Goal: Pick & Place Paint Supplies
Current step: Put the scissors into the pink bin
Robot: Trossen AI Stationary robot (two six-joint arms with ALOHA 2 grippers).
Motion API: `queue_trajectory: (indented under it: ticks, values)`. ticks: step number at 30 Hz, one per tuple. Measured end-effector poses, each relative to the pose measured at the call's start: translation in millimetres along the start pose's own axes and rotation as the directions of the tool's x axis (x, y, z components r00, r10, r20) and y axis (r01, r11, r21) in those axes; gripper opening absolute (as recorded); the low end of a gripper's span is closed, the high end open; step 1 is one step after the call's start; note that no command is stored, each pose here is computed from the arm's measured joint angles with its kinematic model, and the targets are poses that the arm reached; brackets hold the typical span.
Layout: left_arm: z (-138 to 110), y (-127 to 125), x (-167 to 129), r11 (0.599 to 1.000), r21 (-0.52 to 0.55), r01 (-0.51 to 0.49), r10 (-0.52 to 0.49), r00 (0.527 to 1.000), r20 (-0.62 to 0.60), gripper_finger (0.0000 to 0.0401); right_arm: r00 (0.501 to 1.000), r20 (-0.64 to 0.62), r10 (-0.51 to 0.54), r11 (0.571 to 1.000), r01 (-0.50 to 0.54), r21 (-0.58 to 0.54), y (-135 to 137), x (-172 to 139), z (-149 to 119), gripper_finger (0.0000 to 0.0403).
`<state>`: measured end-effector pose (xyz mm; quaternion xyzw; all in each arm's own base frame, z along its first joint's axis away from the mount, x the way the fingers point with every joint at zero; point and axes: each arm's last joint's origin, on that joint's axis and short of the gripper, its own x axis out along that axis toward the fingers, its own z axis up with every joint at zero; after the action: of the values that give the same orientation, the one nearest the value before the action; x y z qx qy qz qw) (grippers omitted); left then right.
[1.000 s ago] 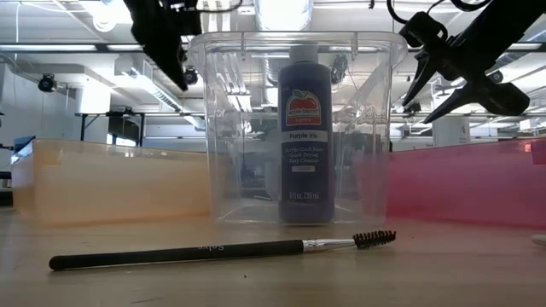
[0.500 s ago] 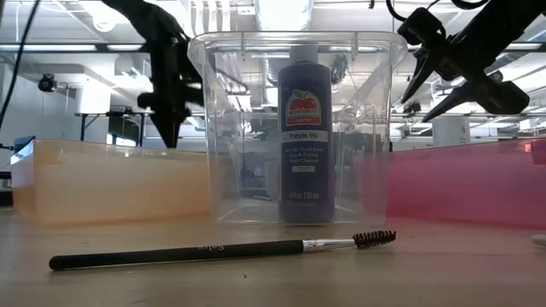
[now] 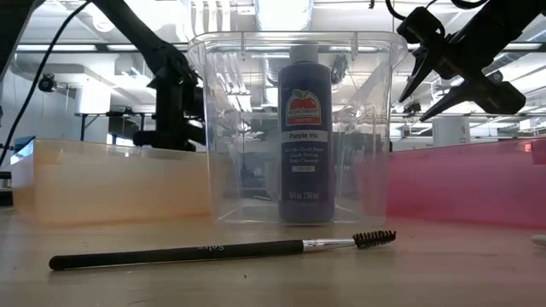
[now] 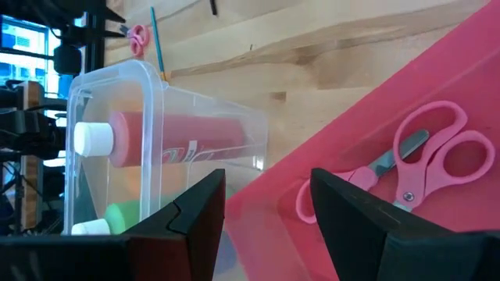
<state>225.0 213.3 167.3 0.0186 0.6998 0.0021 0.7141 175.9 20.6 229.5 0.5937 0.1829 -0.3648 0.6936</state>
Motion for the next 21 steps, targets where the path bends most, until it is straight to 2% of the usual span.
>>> queue_trajectory:
  ticks: [11, 21]
  values:
    - [-14, 4, 19, 0.997, -0.068, -0.026, 0.027, 0.999, 0.019, 0.0125, 1.000, 0.002, 0.001, 1.000, -0.001, -0.004, 0, 0, 0, 0.0183]
    - [-16, 10, 22, 0.995, -0.083, -0.059, 0.063, 0.997, 0.049, 0.0125, 1.000, -0.004, 0.002, 1.000, -0.002, 0.011, 0, 0, 0, 0.0183]
